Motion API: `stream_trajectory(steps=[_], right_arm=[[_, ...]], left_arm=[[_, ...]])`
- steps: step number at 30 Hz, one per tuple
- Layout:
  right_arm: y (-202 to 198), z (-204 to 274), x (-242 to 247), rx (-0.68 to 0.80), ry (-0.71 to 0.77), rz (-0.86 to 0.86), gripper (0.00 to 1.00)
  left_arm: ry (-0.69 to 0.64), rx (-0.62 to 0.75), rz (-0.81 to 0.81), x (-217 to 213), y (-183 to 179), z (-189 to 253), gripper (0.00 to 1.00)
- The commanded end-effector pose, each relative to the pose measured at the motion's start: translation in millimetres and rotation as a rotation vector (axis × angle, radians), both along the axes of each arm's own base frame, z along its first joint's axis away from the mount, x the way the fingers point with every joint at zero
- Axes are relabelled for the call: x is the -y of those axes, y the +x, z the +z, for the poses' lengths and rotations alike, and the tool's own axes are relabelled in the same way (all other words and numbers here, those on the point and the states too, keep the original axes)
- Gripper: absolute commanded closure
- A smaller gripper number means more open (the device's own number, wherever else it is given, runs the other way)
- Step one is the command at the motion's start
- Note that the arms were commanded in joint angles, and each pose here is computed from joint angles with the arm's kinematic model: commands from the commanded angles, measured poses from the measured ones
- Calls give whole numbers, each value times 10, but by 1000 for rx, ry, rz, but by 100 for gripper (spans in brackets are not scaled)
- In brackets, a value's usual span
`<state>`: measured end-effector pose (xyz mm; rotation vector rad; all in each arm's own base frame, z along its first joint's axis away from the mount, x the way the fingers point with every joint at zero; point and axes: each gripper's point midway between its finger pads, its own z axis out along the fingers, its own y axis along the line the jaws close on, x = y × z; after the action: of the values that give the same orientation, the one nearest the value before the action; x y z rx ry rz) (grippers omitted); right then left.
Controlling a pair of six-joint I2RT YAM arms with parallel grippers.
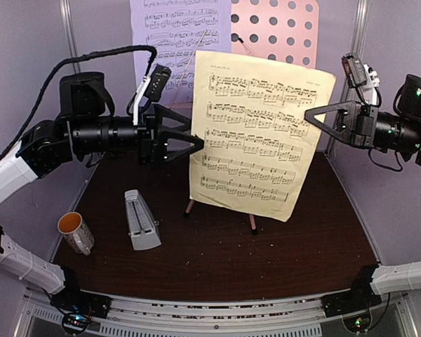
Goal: Set up the instrument practice props
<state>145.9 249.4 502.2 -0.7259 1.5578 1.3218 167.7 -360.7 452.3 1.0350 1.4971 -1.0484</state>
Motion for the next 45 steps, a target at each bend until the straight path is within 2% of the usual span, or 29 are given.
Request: stream_trajectory(steps=[1, 6, 12, 13, 14, 15, 18, 19, 22, 26, 30, 36, 45], right_arm=[[-76, 57, 32, 39, -19, 14, 100], [-9, 111, 45, 53, -11, -24, 100], [98, 214, 42, 76, 18, -68, 100], [121, 238, 42, 79, 22, -77, 100], [161, 252, 45, 79, 20, -96, 100], [218, 269, 66, 79, 18, -128, 93], [447, 304, 199, 83, -12, -281, 60], [553, 315, 270, 83, -27, -354, 53], [825, 393, 420, 92, -74, -524, 47], [1058, 536, 542, 111, -118, -664, 46], [1241, 615, 507, 121, -162, -714, 49], [1452, 705, 350, 108, -199, -728, 51], [1537, 661, -6, 132, -233, -674, 50]], left_arm=[[-29, 1, -187, 164, -232, 108, 19], [-99, 8, -203, 212, -238, 258, 49], [-126, 9, -182, 284, -195, 392, 97], [-128, 5, -167, 287, -175, 410, 100], [-133, -2, -141, 272, -139, 431, 100], [-139, -6, -95, 241, -74, 459, 100], [-162, 3, 68, 67, 131, 548, 100], [-175, 6, 120, -9, 186, 597, 100], [-219, 8, 239, -200, 309, 752, 100], [-264, -4, 332, -364, 397, 915, 100], [-299, -1, 438, -546, 500, 1095, 100], [-309, 8, 534, -671, 614, 1333, 100], [-363, 44, 592, -804, 650, 1620, 100]])
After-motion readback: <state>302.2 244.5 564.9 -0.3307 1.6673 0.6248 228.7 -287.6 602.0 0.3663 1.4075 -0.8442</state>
